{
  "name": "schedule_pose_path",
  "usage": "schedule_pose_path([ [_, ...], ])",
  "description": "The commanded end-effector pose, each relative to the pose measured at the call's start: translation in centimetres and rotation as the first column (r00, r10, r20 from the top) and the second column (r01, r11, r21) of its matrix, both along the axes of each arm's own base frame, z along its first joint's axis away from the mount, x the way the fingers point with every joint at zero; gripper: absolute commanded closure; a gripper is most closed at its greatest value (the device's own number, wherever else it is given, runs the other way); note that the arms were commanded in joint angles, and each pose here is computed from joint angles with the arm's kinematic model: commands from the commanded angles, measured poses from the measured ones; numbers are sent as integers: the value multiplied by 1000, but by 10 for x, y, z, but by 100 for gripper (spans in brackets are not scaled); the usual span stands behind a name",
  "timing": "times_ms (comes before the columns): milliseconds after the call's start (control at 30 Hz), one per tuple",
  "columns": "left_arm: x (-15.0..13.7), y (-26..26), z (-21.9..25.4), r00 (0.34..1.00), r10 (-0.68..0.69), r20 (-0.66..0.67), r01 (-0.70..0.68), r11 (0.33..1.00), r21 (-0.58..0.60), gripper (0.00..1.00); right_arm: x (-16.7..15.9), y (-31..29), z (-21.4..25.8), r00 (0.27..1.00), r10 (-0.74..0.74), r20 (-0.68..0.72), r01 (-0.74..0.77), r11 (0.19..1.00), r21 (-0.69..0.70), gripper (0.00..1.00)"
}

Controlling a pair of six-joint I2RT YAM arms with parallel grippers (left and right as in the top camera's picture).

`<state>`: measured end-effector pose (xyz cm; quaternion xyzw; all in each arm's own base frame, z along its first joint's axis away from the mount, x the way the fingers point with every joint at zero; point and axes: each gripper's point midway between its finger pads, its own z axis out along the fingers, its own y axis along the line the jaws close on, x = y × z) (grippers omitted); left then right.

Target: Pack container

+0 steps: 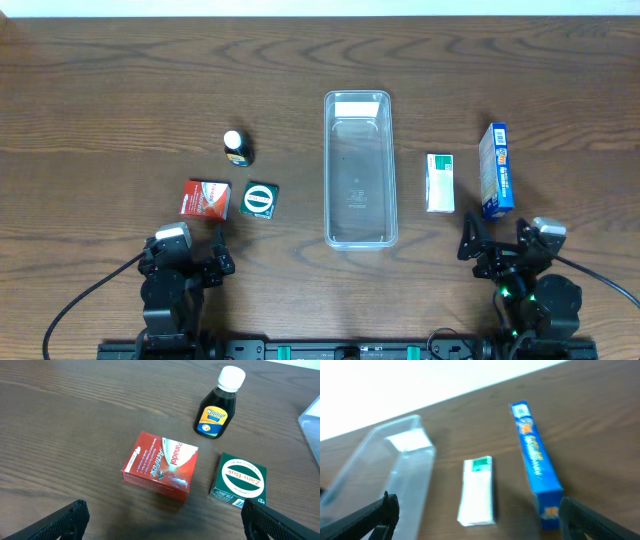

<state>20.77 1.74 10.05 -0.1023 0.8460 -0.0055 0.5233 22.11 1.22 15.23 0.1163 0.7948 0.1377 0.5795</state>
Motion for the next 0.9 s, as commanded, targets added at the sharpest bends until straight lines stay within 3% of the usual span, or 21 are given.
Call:
schedule_pose_path([
  [0, 0, 1, -5, 1000, 11, -8, -11, 1000, -7, 2, 0, 16, 25, 997, 81, 11, -81, 995, 49, 1],
  [200, 0, 1, -5, 1000, 11, -8, -11, 1000, -7, 2, 18, 8, 75, 994, 54, -92, -56, 998, -18, 1],
  [467, 0, 1, -5, 1000, 11, -8, -11, 1000, -7, 2, 65, 2, 106, 901, 91, -424, -162, 977, -136, 1],
  [667, 0, 1, -5, 1000, 11, -8, -11, 1000, -7, 2, 97, 4, 78, 815, 110, -570, -193, 977, -88, 1],
  [867, 0, 1, -5, 1000, 11, -8, -11, 1000, -7, 2, 107, -40, 23, 676, -184, -714, 68, 980, -188, 5],
])
